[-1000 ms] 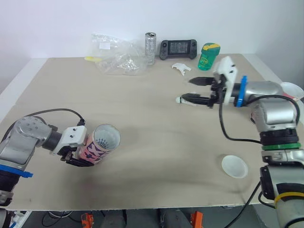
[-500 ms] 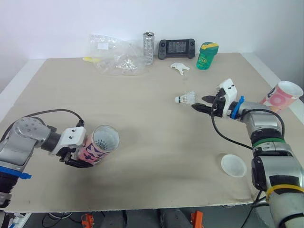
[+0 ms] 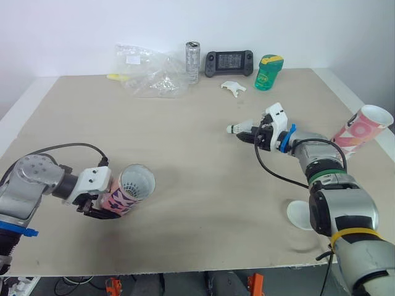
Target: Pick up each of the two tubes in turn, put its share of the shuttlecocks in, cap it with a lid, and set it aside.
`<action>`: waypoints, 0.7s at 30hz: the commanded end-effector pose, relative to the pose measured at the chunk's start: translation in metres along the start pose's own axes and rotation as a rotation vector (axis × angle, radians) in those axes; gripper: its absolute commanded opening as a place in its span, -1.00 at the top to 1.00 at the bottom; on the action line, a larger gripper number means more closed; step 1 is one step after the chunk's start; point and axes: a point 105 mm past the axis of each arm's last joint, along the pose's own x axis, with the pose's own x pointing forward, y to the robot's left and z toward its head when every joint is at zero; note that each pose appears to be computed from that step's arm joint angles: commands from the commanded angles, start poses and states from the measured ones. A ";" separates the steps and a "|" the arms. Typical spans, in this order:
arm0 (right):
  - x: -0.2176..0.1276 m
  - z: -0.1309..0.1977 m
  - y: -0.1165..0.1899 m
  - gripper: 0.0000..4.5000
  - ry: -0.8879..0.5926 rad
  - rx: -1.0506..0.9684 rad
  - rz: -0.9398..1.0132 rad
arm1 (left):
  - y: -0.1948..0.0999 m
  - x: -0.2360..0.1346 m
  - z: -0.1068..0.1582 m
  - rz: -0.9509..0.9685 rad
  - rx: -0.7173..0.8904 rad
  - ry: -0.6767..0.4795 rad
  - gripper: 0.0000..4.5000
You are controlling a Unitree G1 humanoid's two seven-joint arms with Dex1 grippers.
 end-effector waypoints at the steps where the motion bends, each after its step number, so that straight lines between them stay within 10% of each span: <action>1: -0.002 0.018 -0.002 0.86 -0.060 -0.019 -0.004 | -0.013 0.011 -0.003 -0.073 -0.015 0.009 -0.34; 9: -0.010 0.022 -0.002 0.94 -0.062 -0.080 0.038 | -0.014 0.012 -0.002 -0.071 -0.015 0.006 -0.34; 13: -0.035 0.083 0.065 0.94 -0.249 -0.339 0.433 | -0.013 0.012 -0.002 -0.072 -0.013 0.005 -0.34; 21: -0.066 0.096 0.193 0.94 -0.266 -0.682 0.872 | -0.009 0.013 -0.002 -0.076 -0.014 0.003 -0.34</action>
